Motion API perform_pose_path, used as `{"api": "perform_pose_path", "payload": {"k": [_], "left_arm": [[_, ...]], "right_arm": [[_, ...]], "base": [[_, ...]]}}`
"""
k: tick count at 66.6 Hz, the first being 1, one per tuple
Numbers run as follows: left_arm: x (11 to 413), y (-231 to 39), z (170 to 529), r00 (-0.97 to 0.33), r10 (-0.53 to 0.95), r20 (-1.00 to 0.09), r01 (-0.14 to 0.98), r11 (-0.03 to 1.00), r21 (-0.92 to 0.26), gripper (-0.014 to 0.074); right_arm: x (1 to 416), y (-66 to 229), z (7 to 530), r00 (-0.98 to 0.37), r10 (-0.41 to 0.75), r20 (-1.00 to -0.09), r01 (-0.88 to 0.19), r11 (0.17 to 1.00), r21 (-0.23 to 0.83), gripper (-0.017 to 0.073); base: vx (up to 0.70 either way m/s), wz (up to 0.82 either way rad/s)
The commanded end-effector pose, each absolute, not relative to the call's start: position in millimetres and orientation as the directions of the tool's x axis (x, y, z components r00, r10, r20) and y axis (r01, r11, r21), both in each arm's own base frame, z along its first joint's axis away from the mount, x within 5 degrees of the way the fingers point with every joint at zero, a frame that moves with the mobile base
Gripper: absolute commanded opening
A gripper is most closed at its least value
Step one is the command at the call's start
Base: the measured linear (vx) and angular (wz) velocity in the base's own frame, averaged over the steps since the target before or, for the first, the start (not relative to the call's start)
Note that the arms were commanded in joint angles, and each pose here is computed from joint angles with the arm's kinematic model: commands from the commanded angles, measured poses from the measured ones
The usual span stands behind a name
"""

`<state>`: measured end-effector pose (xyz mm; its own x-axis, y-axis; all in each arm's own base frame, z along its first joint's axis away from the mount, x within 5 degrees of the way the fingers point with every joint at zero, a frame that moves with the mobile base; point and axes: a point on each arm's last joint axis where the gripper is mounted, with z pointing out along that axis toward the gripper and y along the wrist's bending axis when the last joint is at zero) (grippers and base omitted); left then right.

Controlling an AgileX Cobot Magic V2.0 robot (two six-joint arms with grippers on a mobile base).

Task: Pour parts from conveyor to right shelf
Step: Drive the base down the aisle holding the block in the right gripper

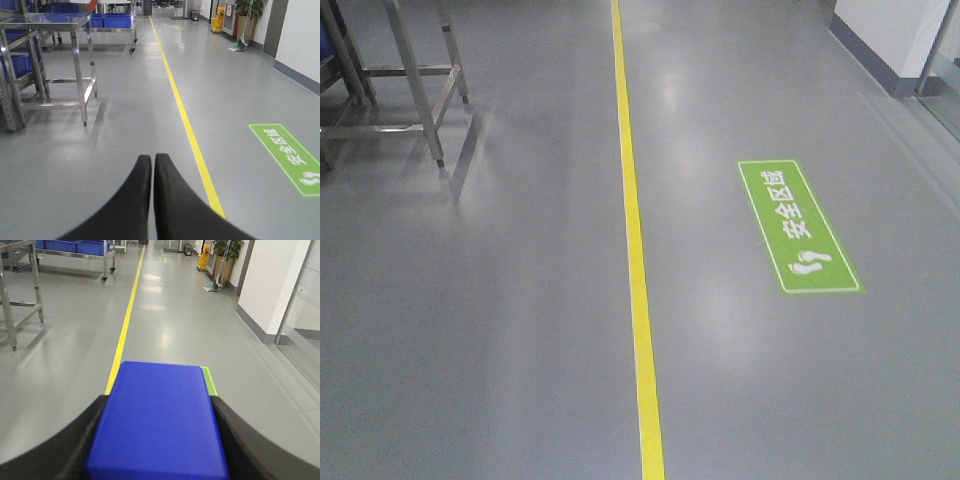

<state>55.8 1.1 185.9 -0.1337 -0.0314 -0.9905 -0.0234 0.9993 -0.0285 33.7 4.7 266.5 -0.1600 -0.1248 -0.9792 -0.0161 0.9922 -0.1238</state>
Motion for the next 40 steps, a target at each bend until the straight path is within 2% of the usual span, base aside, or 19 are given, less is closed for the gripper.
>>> {"api": "perform_pose_path", "payload": {"k": [1,40], "left_arm": [[54.9,0.5,200.2,-0.024,-0.045,-0.999,-0.011,0.999,-0.045,-0.0006],[54.9,0.5,200.2,-0.024,-0.045,-0.999,-0.011,0.999,-0.045,-0.0006]], "right_arm": [[35.5,3.4,280.1,-0.085,-0.127,-0.988,0.009,0.992,-0.128,-0.0005],[35.5,3.4,280.2,-0.084,-0.127,-0.988,0.009,0.992,-0.129,-0.0005]], "base": [[0.76,-0.01],[0.77,-0.01]]}}
